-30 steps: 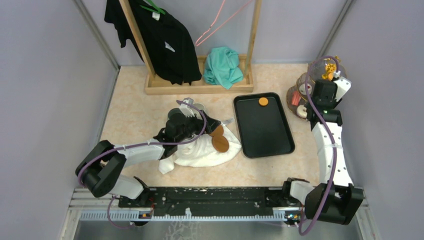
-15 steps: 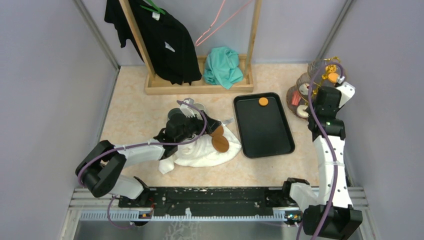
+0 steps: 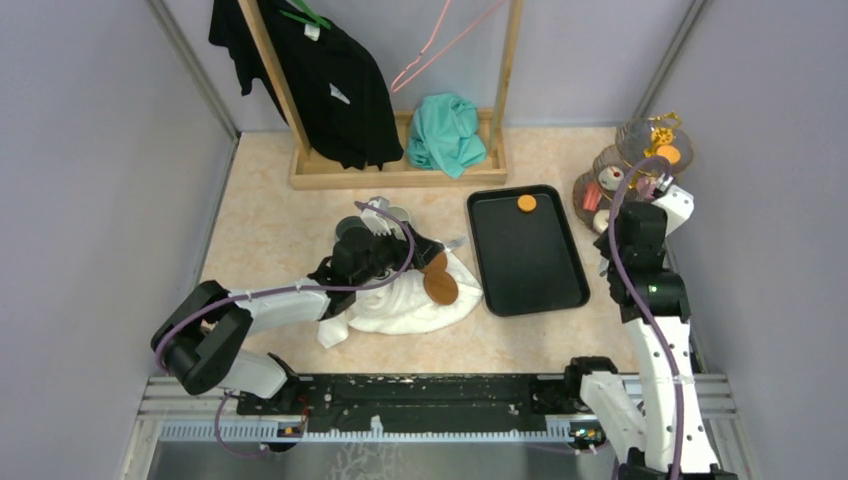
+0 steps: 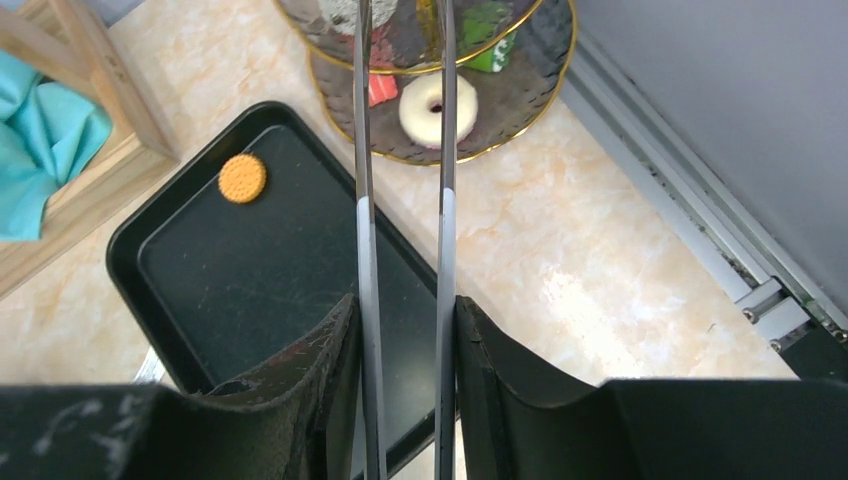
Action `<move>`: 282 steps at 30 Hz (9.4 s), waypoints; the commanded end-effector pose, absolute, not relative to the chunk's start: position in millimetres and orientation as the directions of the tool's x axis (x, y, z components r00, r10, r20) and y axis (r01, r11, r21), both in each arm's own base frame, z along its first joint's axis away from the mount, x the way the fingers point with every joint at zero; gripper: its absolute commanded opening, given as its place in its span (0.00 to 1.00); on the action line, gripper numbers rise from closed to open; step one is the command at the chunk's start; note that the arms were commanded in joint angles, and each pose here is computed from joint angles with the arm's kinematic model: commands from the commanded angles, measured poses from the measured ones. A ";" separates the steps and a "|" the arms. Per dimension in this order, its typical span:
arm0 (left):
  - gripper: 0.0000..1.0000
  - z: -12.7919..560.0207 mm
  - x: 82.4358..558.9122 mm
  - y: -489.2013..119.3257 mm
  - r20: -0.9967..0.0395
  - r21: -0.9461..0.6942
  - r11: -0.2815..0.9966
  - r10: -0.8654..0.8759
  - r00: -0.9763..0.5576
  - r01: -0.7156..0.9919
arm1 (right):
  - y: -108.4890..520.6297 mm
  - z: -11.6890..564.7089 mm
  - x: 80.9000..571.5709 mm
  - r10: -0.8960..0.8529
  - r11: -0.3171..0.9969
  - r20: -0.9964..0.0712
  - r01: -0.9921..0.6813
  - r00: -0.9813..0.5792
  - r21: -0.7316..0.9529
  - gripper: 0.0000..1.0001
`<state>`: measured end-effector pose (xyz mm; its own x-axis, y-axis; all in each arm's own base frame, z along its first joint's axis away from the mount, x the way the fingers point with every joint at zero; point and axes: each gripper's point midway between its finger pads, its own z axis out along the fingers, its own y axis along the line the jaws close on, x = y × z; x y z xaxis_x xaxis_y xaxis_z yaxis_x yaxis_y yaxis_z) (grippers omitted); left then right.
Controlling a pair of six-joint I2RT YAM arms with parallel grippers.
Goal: Serve the afternoon tea
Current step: Pick up the desert from the tray, then place the desert on the desert table.
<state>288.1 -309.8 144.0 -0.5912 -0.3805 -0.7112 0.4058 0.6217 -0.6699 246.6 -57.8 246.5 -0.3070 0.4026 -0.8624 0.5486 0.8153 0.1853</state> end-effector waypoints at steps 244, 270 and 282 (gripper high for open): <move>0.88 161.3 292.5 -354.9 -0.747 -0.638 0.601 -0.330 -0.578 0.482 | -59.2 339.9 321.2 0.329 0.860 -0.913 0.476 -0.242 0.183 0.08; 0.87 160.1 290.1 -360.7 -0.747 -0.637 0.599 -0.323 -0.582 0.485 | -63.0 344.1 318.4 0.349 0.860 -0.908 0.464 -0.232 0.213 0.41; 0.87 164.2 289.7 -364.0 -0.750 -0.636 0.597 -0.326 -0.576 0.490 | -55.6 369.2 304.8 0.352 0.873 -0.919 0.418 -0.180 0.252 0.34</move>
<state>285.7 -354.8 149.5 -0.5998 -0.3146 -0.7357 0.4657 0.6104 -0.6407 309.5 -57.2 315.2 -0.3233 0.3628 -0.8740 0.4676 0.8642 0.1858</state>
